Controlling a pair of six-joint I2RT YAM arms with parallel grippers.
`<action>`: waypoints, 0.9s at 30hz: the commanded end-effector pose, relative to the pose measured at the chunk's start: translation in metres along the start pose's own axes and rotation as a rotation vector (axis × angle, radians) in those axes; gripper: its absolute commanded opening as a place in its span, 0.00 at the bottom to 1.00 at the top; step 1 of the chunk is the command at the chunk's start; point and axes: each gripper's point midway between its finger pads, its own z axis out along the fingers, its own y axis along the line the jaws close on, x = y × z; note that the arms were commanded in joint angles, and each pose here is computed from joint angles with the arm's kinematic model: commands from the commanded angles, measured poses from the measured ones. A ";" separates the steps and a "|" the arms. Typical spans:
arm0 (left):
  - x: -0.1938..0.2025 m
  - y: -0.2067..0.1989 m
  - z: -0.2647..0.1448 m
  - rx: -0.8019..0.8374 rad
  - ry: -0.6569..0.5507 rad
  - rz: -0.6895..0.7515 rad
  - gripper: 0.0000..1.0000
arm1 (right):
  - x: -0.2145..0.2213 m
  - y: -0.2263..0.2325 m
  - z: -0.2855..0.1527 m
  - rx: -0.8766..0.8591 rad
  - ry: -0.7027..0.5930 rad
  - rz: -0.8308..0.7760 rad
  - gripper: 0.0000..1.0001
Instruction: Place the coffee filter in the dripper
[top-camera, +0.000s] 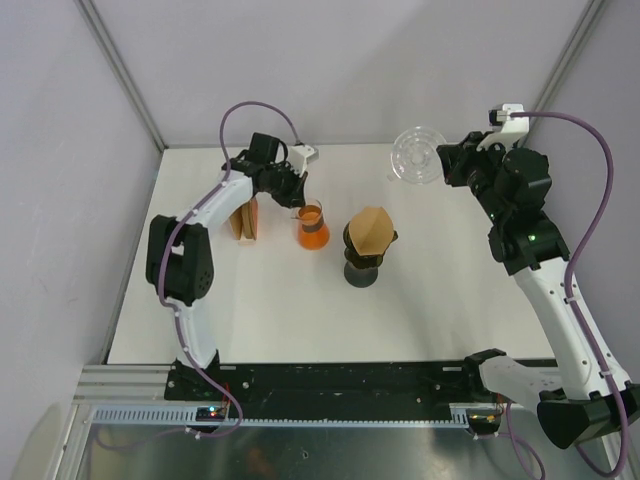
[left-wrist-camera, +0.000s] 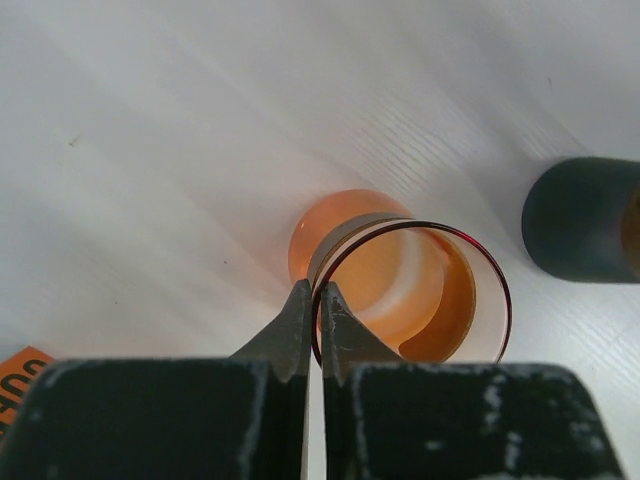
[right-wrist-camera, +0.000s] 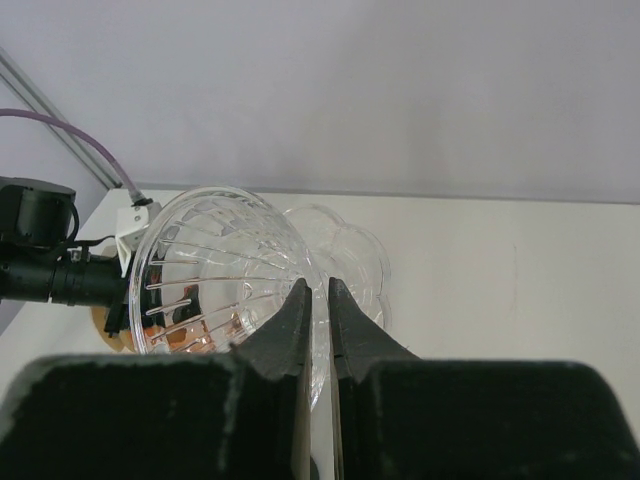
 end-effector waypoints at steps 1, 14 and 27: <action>0.001 -0.021 -0.028 0.056 -0.027 0.112 0.00 | -0.028 0.011 -0.010 -0.050 -0.088 0.005 0.00; 0.071 -0.082 -0.070 0.133 0.041 0.289 0.00 | -0.033 0.036 -0.015 -0.190 -0.096 -0.009 0.00; 0.070 -0.100 -0.081 0.159 0.006 0.324 0.45 | -0.022 0.078 -0.015 -0.326 0.076 -0.073 0.00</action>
